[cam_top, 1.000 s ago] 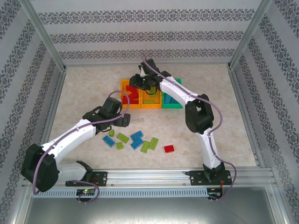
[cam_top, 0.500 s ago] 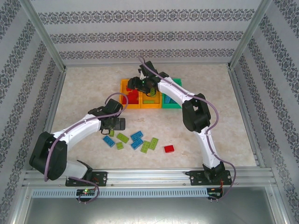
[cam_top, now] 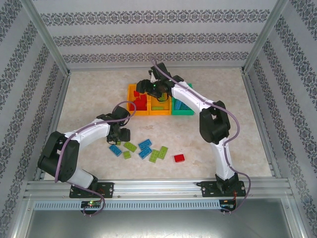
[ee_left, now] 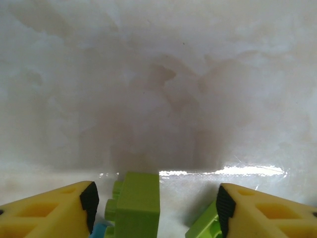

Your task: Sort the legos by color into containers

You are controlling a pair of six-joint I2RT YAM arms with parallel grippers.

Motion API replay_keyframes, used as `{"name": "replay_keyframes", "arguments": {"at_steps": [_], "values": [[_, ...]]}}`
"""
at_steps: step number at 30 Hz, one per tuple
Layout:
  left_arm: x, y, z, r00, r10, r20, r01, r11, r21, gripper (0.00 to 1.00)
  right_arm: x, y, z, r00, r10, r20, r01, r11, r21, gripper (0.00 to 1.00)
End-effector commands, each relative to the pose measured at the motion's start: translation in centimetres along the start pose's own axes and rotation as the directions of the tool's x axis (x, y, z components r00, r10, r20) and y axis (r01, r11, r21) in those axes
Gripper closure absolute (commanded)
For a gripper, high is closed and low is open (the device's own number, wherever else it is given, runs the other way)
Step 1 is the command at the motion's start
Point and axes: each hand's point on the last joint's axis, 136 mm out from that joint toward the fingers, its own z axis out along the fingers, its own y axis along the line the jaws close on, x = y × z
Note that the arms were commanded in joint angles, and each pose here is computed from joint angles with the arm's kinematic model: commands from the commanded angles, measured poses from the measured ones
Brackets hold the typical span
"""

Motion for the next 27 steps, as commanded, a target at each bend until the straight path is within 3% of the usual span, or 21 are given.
{"name": "replay_keyframes", "arguments": {"at_steps": [1, 14, 20, 27], "values": [[0.6, 0.6, 0.5, 0.999, 0.003, -0.033, -0.003, 1.000, -0.011, 0.40, -0.9, 0.3, -2.1, 0.999, -0.003, 0.045, 0.003, 1.000, -0.005, 0.30], [1.5, 1.0, 1.3, 0.998, -0.011, -0.060, 0.009, 0.999, -0.031, 0.52, -1.3, -3.1, -5.6, 0.995, 0.041, 0.093, -0.045, 0.998, 0.044, 0.30], [1.4, 0.8, 1.4, 0.998, -0.018, -0.058, 0.017, 1.000, -0.018, 0.68, -1.1, -4.6, -6.9, 0.993, 0.056, 0.107, -0.063, 0.996, 0.064, 0.30], [0.0, -0.1, 0.7, 0.999, -0.022, -0.024, 0.023, 1.000, 0.013, 0.80, -0.1, -6.7, -8.7, 0.990, 0.059, 0.127, -0.073, 0.991, 0.109, 0.29]]}}
